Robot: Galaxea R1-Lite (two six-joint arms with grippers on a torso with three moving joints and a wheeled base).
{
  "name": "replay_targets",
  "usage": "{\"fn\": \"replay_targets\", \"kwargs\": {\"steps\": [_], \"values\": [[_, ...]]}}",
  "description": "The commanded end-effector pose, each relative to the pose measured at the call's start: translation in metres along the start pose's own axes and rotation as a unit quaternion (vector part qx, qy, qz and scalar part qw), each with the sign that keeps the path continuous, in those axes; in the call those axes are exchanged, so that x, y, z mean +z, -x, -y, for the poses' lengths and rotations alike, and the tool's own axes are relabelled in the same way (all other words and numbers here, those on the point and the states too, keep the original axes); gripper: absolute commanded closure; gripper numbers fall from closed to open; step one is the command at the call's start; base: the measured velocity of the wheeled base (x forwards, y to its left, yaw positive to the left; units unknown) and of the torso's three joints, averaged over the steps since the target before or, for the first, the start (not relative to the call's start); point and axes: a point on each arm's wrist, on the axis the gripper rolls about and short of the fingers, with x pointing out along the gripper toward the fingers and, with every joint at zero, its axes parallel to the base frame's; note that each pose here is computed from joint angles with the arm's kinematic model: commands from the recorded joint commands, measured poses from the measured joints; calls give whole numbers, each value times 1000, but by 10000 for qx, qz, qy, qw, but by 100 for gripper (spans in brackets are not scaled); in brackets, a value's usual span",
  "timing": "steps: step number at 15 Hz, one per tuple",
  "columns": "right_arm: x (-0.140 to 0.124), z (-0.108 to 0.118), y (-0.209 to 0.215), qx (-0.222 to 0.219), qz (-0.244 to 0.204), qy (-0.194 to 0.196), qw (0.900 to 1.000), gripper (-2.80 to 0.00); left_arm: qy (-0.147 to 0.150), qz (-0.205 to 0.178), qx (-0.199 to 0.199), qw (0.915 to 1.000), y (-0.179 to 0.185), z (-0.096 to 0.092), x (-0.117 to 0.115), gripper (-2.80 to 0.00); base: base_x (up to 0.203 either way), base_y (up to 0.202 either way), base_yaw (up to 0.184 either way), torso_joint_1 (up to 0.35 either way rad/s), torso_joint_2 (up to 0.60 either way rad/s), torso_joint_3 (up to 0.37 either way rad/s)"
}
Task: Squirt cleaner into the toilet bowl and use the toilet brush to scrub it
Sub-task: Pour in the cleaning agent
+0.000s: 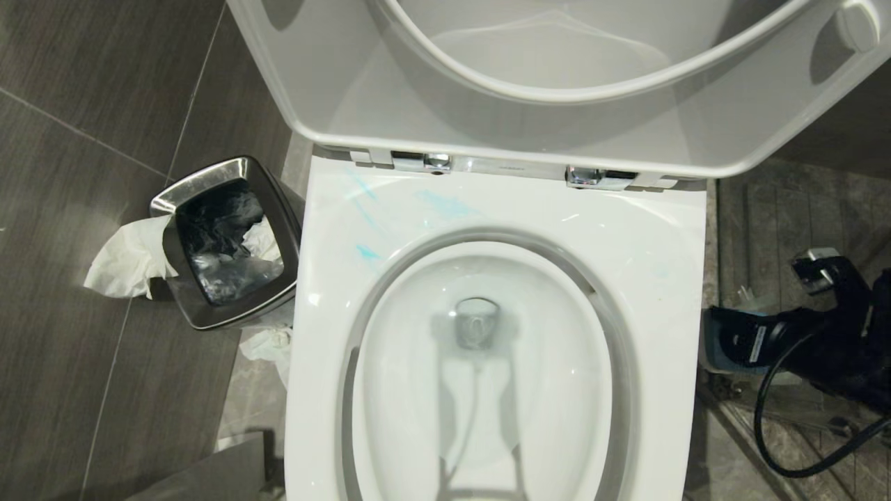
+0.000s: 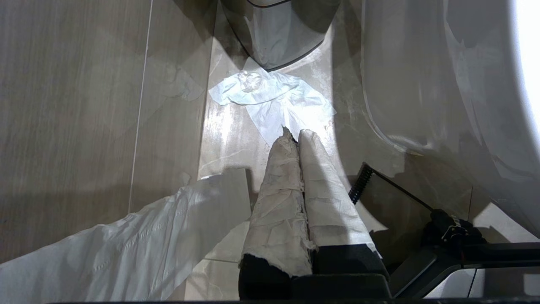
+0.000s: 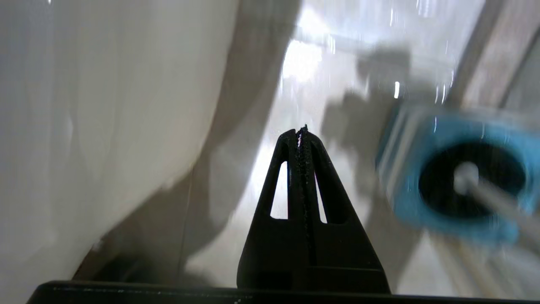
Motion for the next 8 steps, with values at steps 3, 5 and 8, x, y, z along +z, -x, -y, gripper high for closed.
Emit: {"fn": "replay_targets", "kwargs": {"steps": [3,5,8], "values": [[-14,3,-13,57,538,165,9984,0,-1,-11,-3,10000,0,0,0,0,0,0,0,0,0,0],[-24,4,-22,119,528,175,9984,0,-1,-11,-3,10000,0,0,0,0,0,0,0,0,0,0],[-26,6,-30,105,565,133,9983,0,-1,-11,-3,10000,0,0,0,0,0,0,0,0,0,0]]}}
